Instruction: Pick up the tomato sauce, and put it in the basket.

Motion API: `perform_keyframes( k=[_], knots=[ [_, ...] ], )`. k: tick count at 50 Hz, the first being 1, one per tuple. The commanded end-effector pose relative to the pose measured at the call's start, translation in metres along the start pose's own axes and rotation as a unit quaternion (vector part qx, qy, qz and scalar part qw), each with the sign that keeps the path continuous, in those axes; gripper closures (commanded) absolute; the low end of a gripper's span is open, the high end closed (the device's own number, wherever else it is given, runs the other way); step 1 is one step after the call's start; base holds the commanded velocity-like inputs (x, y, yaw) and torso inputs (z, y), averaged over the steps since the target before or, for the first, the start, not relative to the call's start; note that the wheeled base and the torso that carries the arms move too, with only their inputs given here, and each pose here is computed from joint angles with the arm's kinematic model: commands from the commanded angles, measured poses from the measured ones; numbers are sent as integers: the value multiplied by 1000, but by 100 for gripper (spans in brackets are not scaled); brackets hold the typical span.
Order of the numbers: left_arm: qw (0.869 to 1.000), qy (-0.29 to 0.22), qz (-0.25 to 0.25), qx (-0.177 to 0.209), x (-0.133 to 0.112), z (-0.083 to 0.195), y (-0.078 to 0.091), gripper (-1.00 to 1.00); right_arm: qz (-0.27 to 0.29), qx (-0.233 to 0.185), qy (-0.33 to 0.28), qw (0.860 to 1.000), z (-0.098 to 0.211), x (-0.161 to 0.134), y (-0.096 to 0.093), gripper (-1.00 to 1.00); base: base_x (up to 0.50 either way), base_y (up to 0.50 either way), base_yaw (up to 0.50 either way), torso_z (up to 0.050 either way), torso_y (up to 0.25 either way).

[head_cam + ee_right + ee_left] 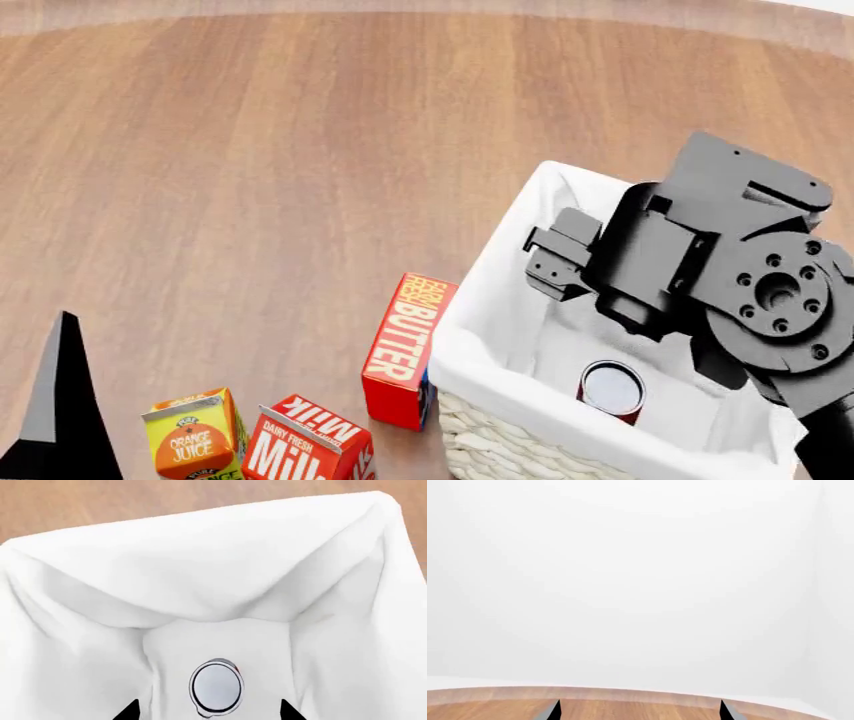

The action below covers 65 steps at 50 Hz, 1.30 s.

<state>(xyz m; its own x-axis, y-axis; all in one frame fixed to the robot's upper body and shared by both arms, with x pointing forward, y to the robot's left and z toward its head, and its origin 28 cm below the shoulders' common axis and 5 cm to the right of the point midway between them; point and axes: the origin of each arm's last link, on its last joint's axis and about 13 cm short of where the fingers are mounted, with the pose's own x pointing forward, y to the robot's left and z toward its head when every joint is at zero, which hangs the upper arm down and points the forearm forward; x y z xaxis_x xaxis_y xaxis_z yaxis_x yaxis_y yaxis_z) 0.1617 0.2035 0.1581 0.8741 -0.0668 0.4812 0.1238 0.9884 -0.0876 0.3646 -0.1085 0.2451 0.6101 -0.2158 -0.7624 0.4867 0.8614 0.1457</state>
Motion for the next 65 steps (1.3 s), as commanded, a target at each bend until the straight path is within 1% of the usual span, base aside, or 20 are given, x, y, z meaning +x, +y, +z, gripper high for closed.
perform_keyframes(
  k=[1, 11, 14, 16, 17, 19, 20, 25, 30, 31, 32, 34, 39, 42, 43, 44, 47, 53, 56, 65],
  knots=[
    [1000, -4, -1, -2, -1, 4, -1, -100, 6, -21, -23, 999, 3, -30, -7, -100, 0, 0, 0, 0, 0],
    [1000, -5, -1, -2, 0, 6, 0, -100, 30, -25, -55, 998, -3, -50, -19, -100, 0, 0, 0, 0, 0],
    [1000, -5, 0, -2, 0, 6, 0, -100, 45, -33, -97, 994, -7, -58, -25, -100, 0, 0, 0, 0, 0],
    [1000, -5, -1, -2, 0, 6, -1, -100, 51, -26, -153, 987, -10, -65, -29, -100, 0, 0, 0, 0, 0],
    [1000, -5, -2, -2, 0, 6, -1, -100, 49, -43, -169, 983, -13, -67, -31, -100, 0, 0, 0, 0, 0],
    [1000, -5, -2, -2, 0, 6, -1, -100, 50, -33, -180, 982, -16, -70, -33, -100, 0, 0, 0, 0, 0],
    [1000, -5, -2, -2, 0, 6, -1, -100, 39, -53, -205, 977, -22, -73, -37, -100, 0, 0, 0, 0, 0],
    [1000, -6, 0, -2, 0, 7, 0, -100, 51, -44, -221, 973, -37, -77, -44, -100, 0, 0, 0, 0, 0],
    [1000, -7, -1, -2, 0, 7, -1, -100, 60, -54, -282, 956, -51, -85, -50, -100, 0, 0, 0, 0, 0],
    [1000, -6, -2, -2, -1, 7, -1, -100, 55, -72, -334, 938, -56, -87, -50, -100, 0, 0, 0, 0, 0],
    [1000, -7, -2, -2, -1, 7, -2, -100, 51, -83, -339, 936, -60, -87, -51, -100, 0, 0, 0, 0, 0],
    [1000, -6, -2, -2, -1, 6, -2, -100, 55, -74, -365, 926, -68, -88, -51, -100, 0, 0, 0, 0, 0],
    [1000, -7, -2, -1, -1, 7, -2, -100, 52, -58, -393, 916, -82, -85, -53, -100, 0, 0, 0, 0, 0],
    [1000, -6, -1, -2, -1, 7, -1, -100, 36, -60, -420, 905, -93, -80, -57, -100, 0, 0, 0, 0, 0],
    [1000, -6, -2, -2, -2, 6, -1, -100, 58, -48, -447, 891, -97, -82, -57, -100, 0, 0, 0, 0, 0],
    [1000, -6, -2, -2, -1, 6, -1, -100, 52, -47, -447, 892, -98, -81, -58, -100, 0, 0, 0, 0, 0],
    [1000, -6, -3, -1, -2, 6, -2, -100, 60, -44, -470, 879, -105, -79, -59, -100, 0, 0, 0, 0, 0],
    [1000, -5, -4, -1, -2, 6, -2, -100, 19, -66, -497, 865, -124, -63, -65, -100, 0, 0, 0, 0, 0],
    [1000, -5, -4, -1, -2, 6, -2, -100, -11, -91, -522, 848, -136, -52, -68, -100, 0, 0, 0, 0, 0],
    [1000, -5, -4, 0, -2, 7, -2, -100, -41, -116, -519, 846, -174, -16, -74, -100, 0, 0, 0, 0, 0]
  ],
)
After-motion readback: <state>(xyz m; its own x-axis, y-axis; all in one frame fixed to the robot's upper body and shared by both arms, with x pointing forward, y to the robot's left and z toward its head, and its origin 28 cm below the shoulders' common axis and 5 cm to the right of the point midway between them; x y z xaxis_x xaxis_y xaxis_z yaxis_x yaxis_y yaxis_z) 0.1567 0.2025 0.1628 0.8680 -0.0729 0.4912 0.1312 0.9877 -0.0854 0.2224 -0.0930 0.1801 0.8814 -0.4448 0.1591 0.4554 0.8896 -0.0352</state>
